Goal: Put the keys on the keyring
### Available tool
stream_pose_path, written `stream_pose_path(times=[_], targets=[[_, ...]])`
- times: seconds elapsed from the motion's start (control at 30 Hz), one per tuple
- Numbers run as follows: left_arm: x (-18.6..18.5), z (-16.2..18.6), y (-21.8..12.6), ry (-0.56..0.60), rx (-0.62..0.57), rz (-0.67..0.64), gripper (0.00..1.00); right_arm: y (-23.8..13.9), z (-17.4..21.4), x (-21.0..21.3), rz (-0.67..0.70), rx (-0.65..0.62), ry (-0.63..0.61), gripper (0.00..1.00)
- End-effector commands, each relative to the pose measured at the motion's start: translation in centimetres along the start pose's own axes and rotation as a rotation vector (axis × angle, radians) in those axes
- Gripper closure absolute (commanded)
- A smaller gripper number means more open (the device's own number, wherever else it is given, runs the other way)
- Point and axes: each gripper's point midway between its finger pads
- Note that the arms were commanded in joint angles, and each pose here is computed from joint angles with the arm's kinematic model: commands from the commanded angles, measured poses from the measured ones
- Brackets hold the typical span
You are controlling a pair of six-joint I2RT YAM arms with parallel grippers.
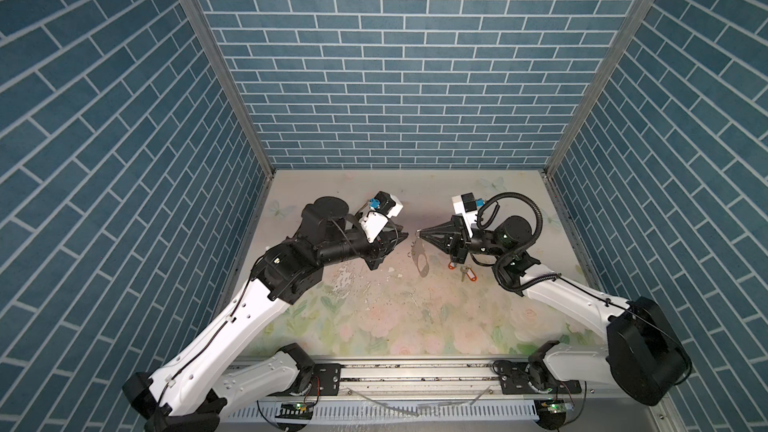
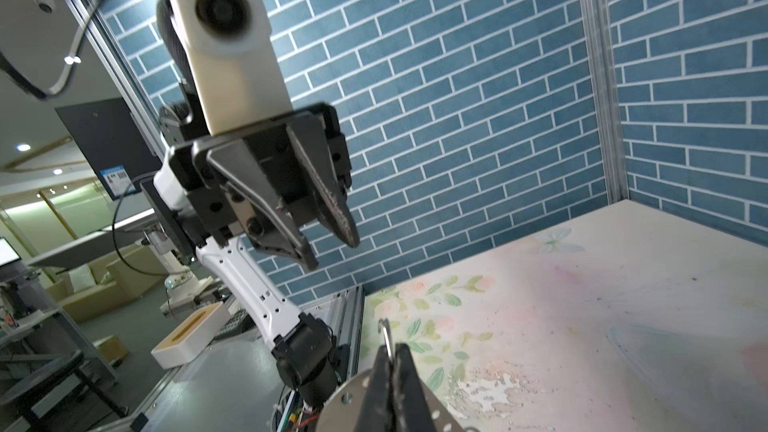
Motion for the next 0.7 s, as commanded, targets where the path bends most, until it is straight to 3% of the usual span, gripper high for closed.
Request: stream_pose_path(times=[0.0,0.27,0.67], targets=[[0.3,-3.4,-0.2,-0.027,-0.209,-0.003,0.77,-0.1,-3.9,0.4,-0.017,-0.189,-0.017,1.0],[1.0,-4.2,0.3,-0.055,-0.36,0.008,0.77,0.8,-6.3,-0.1,0.003,-0.255,-0.029,1.0],[0.2,-5.1,2.5,-0.049,-0.393,0.107,0.73,1.2,-7.2,0.3,-0.026,-0.26,-0.033,1.0]])
Point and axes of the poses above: each gripper's point midway between its finger pads, its own y axis out along the fingers, its own x axis along the line the jaws close on, z = x × y, and after that the axes turned 12 degrees about -y, right-handed
